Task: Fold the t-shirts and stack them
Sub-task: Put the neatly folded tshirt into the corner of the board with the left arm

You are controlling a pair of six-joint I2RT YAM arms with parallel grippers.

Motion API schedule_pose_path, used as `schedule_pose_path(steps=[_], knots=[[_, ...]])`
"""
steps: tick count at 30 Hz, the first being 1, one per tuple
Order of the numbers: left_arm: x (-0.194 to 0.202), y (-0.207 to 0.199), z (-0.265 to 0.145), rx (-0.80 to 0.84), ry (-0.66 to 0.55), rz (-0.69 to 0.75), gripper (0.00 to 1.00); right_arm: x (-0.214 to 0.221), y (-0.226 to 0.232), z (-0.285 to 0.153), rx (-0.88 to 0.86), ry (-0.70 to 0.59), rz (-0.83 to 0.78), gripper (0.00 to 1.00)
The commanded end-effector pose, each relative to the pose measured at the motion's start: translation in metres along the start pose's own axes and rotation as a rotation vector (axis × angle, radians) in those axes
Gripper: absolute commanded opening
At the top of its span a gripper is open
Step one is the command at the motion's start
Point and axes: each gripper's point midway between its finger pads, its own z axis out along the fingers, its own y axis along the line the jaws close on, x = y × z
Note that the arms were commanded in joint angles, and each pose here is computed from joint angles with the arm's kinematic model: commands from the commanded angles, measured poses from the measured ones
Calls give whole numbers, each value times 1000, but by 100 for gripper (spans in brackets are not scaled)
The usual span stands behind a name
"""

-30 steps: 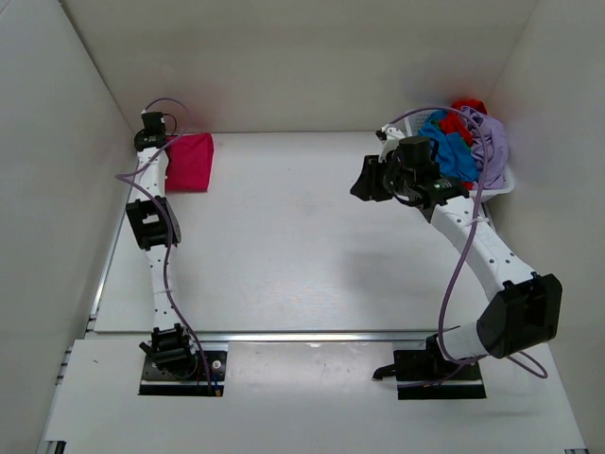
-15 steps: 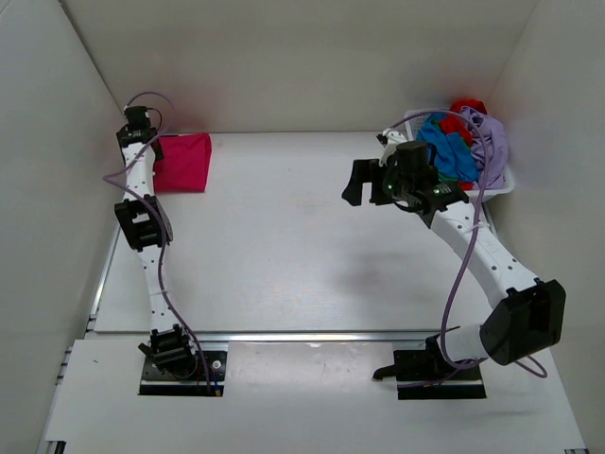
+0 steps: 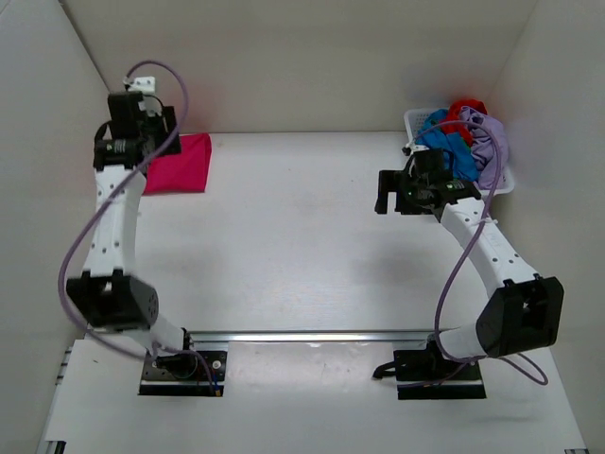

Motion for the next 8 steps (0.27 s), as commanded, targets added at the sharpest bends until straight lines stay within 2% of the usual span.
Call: schedule_pose_path(steps=[1,5,8], knots=[[46,-42,-42,128,61,11,79,2,-28,-8,99,30,6,99],[84,-40,-76,163,87,-19,80,-1,-34,-19,106,-4,-51,100],[93,-42,-92,179,61,-10,81,-7,-45,-22,171,-3,-77,99]])
